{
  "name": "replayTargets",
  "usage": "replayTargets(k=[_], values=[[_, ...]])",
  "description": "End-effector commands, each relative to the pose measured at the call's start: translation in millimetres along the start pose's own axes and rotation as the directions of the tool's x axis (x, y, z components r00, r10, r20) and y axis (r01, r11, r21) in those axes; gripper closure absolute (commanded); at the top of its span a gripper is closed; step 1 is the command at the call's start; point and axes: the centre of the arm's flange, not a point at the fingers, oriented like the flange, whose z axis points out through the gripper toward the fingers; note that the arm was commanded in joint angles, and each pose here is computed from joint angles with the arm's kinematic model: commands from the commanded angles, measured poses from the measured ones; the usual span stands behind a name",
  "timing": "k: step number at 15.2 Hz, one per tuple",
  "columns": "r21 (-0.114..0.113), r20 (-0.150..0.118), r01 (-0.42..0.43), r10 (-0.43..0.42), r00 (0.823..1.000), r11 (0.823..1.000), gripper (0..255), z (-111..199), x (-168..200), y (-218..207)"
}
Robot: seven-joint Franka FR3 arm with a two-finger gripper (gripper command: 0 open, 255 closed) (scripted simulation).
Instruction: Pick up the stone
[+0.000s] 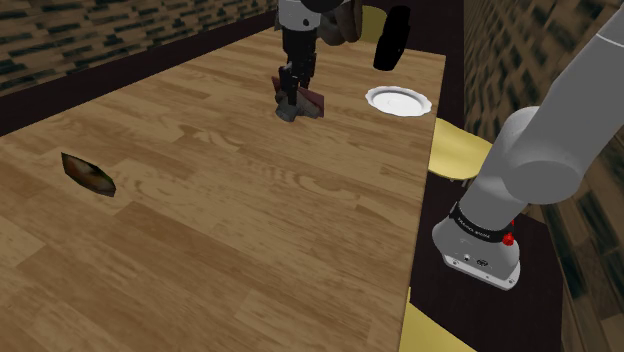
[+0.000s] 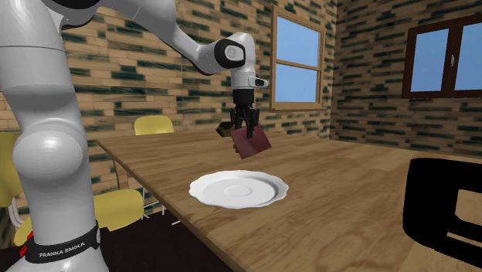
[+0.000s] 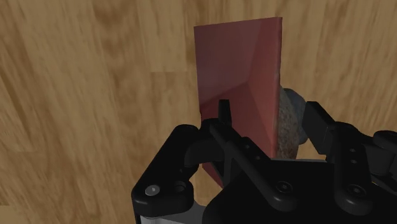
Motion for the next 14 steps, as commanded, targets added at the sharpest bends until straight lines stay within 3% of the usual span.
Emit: replayTargets(k=[1, 6, 14], values=[[0.0, 0.003, 0.0, 0.0, 1.0, 1.0, 255, 2, 0, 0], [0.0, 0.003, 0.0, 0.0, 1.0, 1.0, 255, 2, 0, 1], [0.0, 0.003, 0.0, 0.0, 1.0, 1.0, 255, -40, 1, 1]])
